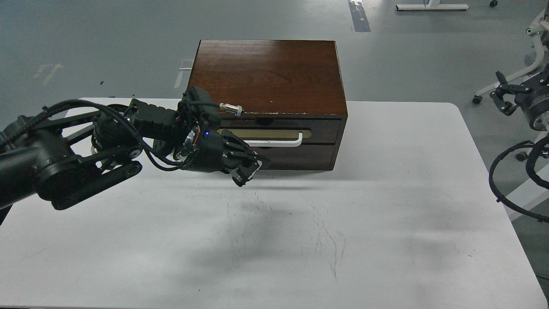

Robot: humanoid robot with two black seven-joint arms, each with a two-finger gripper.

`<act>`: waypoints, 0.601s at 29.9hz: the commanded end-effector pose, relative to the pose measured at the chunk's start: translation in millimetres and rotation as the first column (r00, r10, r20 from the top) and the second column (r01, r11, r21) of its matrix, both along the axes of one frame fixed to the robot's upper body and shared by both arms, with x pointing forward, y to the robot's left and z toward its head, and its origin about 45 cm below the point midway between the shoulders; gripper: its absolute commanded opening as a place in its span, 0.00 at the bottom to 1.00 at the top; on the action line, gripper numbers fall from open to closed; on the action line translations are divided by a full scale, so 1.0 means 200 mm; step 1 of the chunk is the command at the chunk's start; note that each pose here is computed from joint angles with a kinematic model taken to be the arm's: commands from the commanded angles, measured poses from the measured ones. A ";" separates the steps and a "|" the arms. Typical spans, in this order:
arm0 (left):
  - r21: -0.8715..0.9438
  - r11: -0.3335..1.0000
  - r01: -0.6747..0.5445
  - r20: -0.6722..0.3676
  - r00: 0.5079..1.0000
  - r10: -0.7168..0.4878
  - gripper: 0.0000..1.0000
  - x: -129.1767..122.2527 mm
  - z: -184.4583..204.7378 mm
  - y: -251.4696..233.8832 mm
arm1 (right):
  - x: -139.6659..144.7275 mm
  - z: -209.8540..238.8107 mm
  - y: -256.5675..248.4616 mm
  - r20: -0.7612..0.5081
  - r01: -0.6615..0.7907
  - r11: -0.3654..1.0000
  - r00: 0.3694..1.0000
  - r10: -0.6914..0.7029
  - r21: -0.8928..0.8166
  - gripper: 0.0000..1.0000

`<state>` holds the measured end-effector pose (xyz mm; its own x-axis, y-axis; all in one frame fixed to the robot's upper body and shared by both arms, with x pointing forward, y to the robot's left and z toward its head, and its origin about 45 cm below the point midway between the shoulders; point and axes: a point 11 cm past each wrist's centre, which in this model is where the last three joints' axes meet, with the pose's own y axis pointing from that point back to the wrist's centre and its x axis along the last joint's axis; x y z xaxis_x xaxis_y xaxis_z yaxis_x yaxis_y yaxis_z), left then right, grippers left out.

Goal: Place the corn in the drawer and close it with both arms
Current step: 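Lift the left gripper up and away from the closed drawer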

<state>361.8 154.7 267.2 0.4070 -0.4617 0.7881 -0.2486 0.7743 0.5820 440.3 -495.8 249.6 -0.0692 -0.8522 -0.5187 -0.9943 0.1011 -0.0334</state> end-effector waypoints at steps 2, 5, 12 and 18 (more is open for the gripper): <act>-0.336 0.928 -0.160 -0.133 0.984 0.122 0.00 0.09 0.32 0.07 | -0.01 0.04 -0.07 0.018 0.036 0.999 0.999 -0.035 -0.015 1.00; -0.543 0.785 -0.298 -0.288 0.944 0.159 0.00 0.14 0.51 0.17 | -0.01 0.06 -0.07 0.029 0.038 0.999 0.999 -0.038 -0.014 1.00; -0.710 0.179 -0.681 -0.681 0.729 0.070 0.52 0.41 0.69 0.60 | 0.02 0.12 -0.07 0.053 0.038 0.999 0.998 -0.037 -0.016 1.00; -0.484 -0.237 -0.842 -0.854 0.514 -0.082 0.95 0.53 0.61 1.01 | 0.04 0.16 -0.06 0.072 0.038 0.999 0.997 -0.037 -0.007 1.00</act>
<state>461.4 326.9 394.3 0.5581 0.8267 -0.0716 -0.8127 0.5271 -0.2483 446.8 -508.4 279.5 -0.0656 -0.8565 -0.5120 -0.9860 0.1345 -0.0986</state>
